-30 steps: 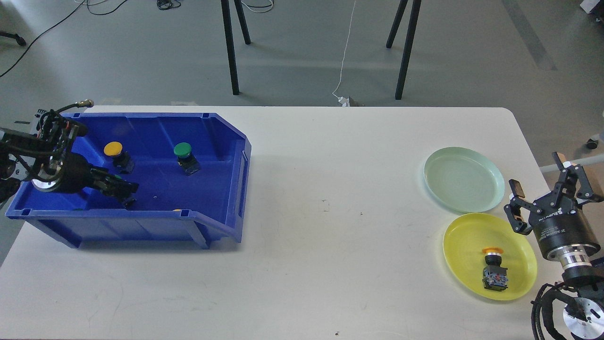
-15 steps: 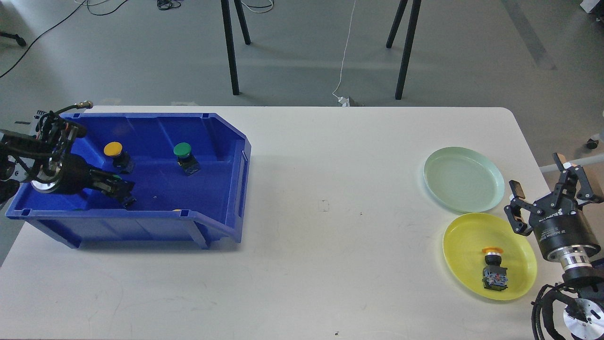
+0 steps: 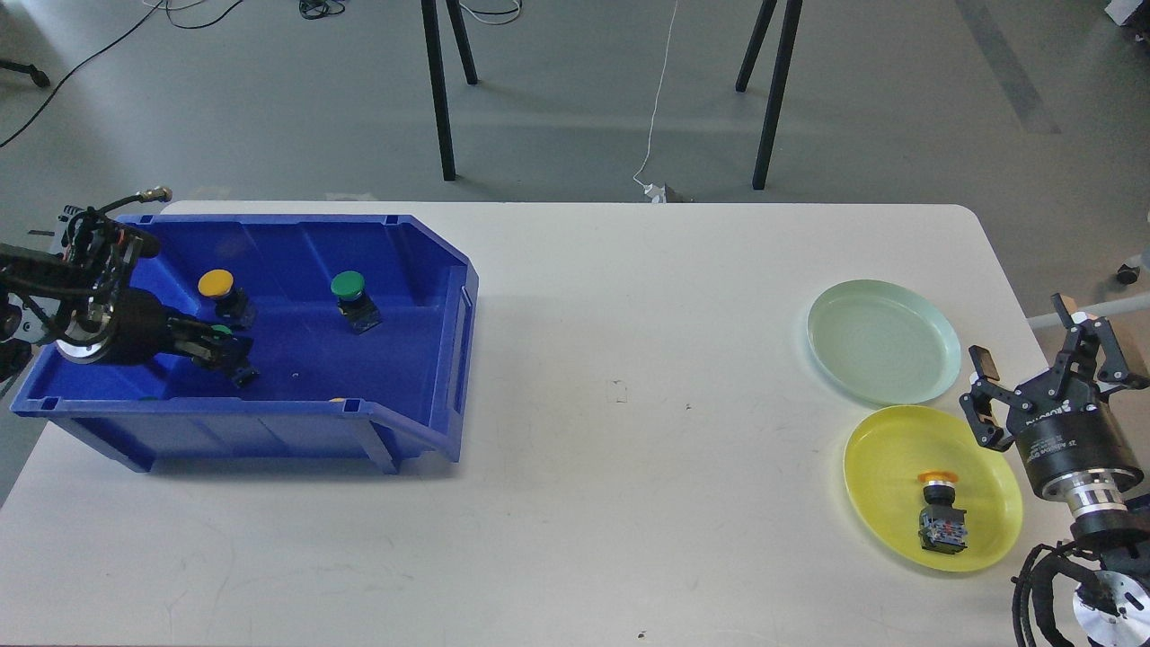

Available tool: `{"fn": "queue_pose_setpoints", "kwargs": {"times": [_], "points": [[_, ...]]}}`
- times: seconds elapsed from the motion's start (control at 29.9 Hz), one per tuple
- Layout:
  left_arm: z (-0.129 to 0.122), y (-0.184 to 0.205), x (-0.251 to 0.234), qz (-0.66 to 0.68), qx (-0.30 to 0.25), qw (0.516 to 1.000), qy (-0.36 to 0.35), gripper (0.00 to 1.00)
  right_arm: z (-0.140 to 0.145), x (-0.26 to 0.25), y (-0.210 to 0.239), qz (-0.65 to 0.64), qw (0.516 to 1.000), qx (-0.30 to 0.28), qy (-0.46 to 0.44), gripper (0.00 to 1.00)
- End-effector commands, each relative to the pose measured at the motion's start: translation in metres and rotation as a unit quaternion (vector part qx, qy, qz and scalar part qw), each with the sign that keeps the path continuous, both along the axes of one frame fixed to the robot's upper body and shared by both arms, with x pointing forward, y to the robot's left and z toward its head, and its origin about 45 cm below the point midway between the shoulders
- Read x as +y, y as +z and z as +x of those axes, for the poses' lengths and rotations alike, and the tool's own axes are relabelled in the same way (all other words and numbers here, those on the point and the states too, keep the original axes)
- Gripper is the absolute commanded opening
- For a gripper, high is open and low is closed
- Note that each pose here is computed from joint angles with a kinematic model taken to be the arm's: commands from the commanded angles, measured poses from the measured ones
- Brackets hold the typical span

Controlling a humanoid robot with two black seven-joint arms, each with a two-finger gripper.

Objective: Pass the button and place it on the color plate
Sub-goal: 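Grasp the green-capped button in the bin with the left gripper, then lift the green button and carry it toward the table center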

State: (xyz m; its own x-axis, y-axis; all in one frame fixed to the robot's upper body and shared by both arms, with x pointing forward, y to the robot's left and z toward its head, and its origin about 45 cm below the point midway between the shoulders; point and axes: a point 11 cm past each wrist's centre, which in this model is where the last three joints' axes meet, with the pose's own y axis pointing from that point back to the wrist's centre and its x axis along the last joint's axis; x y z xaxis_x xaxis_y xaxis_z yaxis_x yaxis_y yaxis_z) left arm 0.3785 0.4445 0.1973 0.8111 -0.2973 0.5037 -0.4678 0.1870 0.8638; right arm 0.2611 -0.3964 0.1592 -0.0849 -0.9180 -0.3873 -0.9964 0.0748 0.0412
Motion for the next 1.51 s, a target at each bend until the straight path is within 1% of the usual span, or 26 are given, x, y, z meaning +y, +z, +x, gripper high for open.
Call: {"fn": "queue_pose_setpoints", "kwargs": {"times": [0.0,0.07,0.17,0.27,0.33,0.4,0.5,0.54,0.6,0.7,0.8,0.87,0.97,1.14,1.2,1.3,1.47], "points": [[0.004,0.039,-0.008,-0.017,-0.026,0.999,-0.015,0.08,0.001,0.000,0.000,0.001,1.000,-0.001,0.000,0.96],[0.010,0.072,-0.030,-0.041,-0.038,0.998,-0.037,0.08,0.000,0.000,0.000,0.001,1.000,0.000,0.000,0.96],[0.012,0.122,-0.062,-0.105,-0.089,0.988,-0.066,0.08,0.000,0.000,0.000,0.000,1.000,-0.001,-0.001,0.96],[0.012,0.161,-0.102,-0.194,-0.128,0.968,-0.094,0.08,0.001,-0.001,0.002,0.000,1.000,-0.003,-0.002,0.96],[0.012,0.183,-0.127,-0.267,-0.139,0.948,-0.101,0.08,0.001,-0.002,0.002,-0.001,1.000,-0.002,-0.003,0.96],[0.010,0.193,-0.152,-0.343,-0.127,0.925,-0.104,0.09,0.000,-0.002,0.001,0.000,1.000,-0.001,-0.003,0.96],[0.009,0.184,-0.200,-0.447,-0.072,0.885,-0.105,0.09,0.001,0.000,0.001,-0.002,1.000,-0.002,0.003,0.96],[0.007,0.175,-0.217,-0.476,-0.047,0.872,-0.105,0.09,0.002,0.000,0.003,-0.004,1.000,-0.004,0.009,0.96],[-0.001,0.148,-0.254,-0.520,0.009,0.847,-0.110,0.09,0.004,0.006,0.004,-0.006,1.000,-0.006,0.021,0.96],[-0.014,0.108,-0.298,-0.553,0.072,0.823,-0.111,0.09,0.012,0.017,0.010,-0.037,0.998,-0.018,0.050,0.97],[-0.022,0.074,-0.324,-0.577,0.100,0.806,-0.092,0.09,0.018,0.035,0.014,-0.106,0.989,-0.036,0.099,0.97],[-0.023,0.059,-0.332,-0.584,0.108,0.801,-0.078,0.09,0.018,0.046,0.016,-0.152,0.979,-0.048,0.128,0.97],[-0.023,0.054,-0.330,-0.590,0.109,0.797,-0.066,0.09,0.020,0.068,0.022,-0.195,0.964,-0.071,0.166,0.97],[-0.023,0.054,-0.330,-0.592,0.108,0.796,-0.066,0.10,0.017,0.133,0.006,-0.185,0.946,-0.078,0.254,0.97],[-0.023,0.054,-0.330,-0.592,0.107,0.796,-0.065,0.10,0.013,0.159,0.004,-0.169,0.939,-0.082,0.290,0.97],[-0.023,0.054,-0.330,-0.593,0.108,0.796,-0.066,0.10,0.001,0.200,0.009,-0.110,0.931,-0.097,0.334,0.97],[-0.023,0.054,-0.330,-0.592,0.107,0.796,-0.065,0.10,-0.012,0.219,0.021,0.023,0.908,-0.103,0.406,0.97]]}}
